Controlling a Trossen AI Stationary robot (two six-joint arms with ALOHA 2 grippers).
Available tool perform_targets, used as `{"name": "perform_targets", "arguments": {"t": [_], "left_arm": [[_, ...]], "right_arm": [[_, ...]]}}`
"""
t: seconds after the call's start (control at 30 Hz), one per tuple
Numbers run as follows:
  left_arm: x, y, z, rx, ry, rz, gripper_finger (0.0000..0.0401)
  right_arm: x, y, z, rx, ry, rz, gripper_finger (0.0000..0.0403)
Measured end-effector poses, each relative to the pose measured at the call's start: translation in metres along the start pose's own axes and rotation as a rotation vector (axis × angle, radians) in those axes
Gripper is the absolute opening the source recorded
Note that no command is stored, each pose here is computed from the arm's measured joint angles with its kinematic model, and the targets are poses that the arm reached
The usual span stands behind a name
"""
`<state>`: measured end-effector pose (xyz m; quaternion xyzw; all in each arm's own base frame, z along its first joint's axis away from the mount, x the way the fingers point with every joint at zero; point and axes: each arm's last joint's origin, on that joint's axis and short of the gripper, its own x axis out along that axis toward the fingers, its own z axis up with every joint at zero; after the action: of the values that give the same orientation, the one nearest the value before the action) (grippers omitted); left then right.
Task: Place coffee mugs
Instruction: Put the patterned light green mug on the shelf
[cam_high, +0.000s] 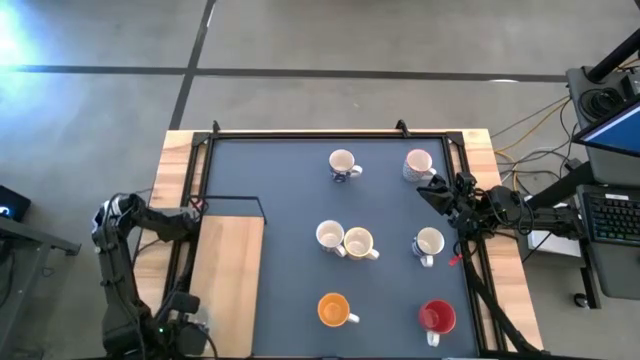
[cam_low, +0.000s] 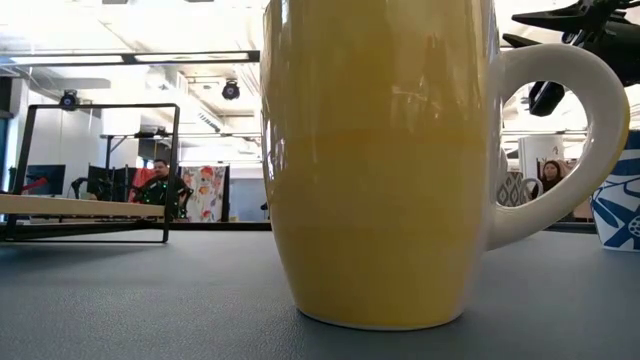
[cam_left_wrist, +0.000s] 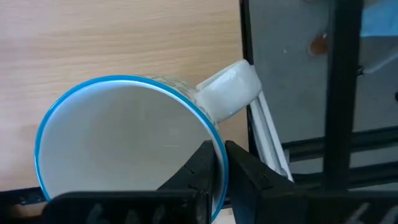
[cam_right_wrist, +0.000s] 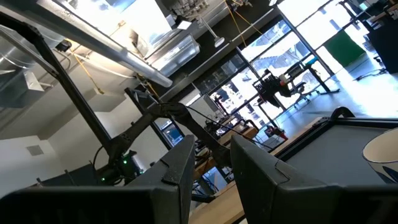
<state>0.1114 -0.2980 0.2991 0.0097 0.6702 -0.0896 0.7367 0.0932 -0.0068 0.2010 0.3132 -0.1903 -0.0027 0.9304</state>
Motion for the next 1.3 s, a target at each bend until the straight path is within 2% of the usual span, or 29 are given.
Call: {"name": "perform_targets", "arguments": {"t": [0.2, 0.43, 0.7, 0.93, 1.3], "left_arm": [[0.0, -0.004, -0.01, 0.076, 0.012, 0.008, 0.0013], [-0.001, -0.011, -0.024, 0.099, 0.015, 0.004, 0.0013], [0.002, -0.01, -0.024, 0.099, 0.012, 0.014, 0.0013], [0.013, -0.013, -0.023, 0.091, -0.006, -0.026, 0.0013], [0.013, -0.018, -0.022, 0.061, -0.019, -0.073, 0.0016]], "right_arm": [[0.0, 0.0, 0.0, 0.0, 0.0, -0.001, 0.0093], [0.0, 0.0, 0.0, 0.0, 0.0, 0.0, 0.0093], [0.0, 0.0, 0.0, 0.0, 0.0, 0.0, 0.0093], [0.0, 0.0, 0.0, 0.0, 0.0, 0.0, 0.0093], [0.0, 0.0, 0.0, 0.0, 0.0, 0.0, 0.0093]]}}
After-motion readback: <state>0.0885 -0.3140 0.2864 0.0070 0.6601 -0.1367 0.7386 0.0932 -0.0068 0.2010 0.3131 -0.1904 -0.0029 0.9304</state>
